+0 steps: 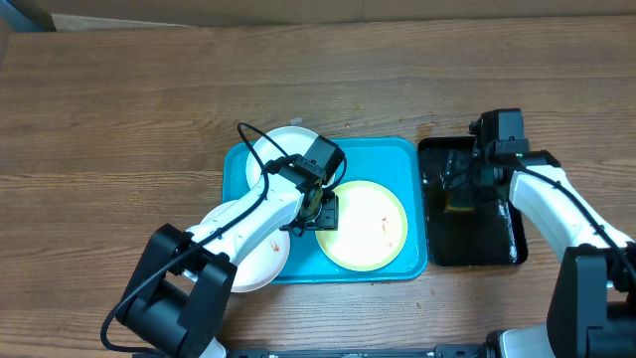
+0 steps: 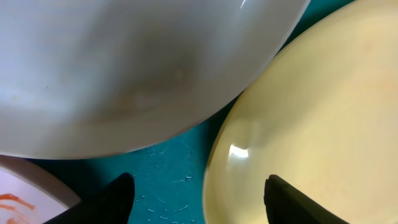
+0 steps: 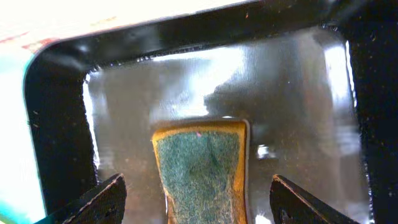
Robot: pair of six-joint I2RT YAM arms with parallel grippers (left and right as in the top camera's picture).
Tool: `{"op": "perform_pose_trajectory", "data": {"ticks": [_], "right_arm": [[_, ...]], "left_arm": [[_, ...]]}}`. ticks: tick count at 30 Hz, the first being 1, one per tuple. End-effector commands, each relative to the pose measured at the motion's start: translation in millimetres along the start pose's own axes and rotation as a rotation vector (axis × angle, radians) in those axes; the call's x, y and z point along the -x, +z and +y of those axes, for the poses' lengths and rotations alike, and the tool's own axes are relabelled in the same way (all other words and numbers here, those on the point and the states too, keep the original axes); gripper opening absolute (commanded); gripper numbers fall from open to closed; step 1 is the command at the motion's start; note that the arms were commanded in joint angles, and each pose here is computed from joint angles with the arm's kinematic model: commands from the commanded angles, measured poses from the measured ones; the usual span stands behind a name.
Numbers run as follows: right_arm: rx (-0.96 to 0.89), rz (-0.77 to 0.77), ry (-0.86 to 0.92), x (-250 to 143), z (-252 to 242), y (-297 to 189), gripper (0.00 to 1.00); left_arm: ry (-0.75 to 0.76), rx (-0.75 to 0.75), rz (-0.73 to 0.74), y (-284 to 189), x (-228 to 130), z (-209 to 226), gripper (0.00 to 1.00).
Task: Clean dirty plates on tray and stack at the side
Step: 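Dip and rub the green sponge in the black tray's water with right gripper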
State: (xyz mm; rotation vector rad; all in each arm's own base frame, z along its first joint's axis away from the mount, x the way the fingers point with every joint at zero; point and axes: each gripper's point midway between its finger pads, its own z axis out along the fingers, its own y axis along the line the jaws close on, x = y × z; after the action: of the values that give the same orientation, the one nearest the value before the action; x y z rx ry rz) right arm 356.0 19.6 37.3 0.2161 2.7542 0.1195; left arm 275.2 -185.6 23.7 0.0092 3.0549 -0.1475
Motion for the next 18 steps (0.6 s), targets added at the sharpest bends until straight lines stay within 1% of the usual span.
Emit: {"op": "perform_pose_trajectory", "data": {"ticks": [1, 6, 9, 14, 16, 18], "right_arm": [[-0.011, 0.018, -0.004, -12.8, -3.4, 8.9, 0.73], [-0.007, -0.005, -0.005, -10.2, -3.0, 12.0, 0.73], [-0.004, -0.019, -0.005, -6.6, -2.3, 12.0, 0.71], [-0.004, -0.020, -0.006, -7.8, -2.6, 13.1, 0.70], [-0.004, -0.022, -0.006, -9.2, -3.0, 15.6, 0.67], [-0.002, -0.029, -0.006, -10.1, -3.3, 18.2, 0.67]], "left_arm": [[-0.008, 0.015, -0.001, 3.0, -0.1, 2.1, 0.70], [-0.008, 0.008, -0.005, 3.0, 1.2, 0.6, 0.71], [-0.008, 0.006, -0.008, 3.0, 1.9, 0.1, 0.71], [-0.007, 0.005, -0.009, 3.0, 2.1, 0.0, 0.71], [-0.008, 0.005, -0.009, 3.0, 2.2, -0.1, 0.71], [-0.008, 0.005, -0.009, 3.0, 2.2, -0.1, 0.71]]}}
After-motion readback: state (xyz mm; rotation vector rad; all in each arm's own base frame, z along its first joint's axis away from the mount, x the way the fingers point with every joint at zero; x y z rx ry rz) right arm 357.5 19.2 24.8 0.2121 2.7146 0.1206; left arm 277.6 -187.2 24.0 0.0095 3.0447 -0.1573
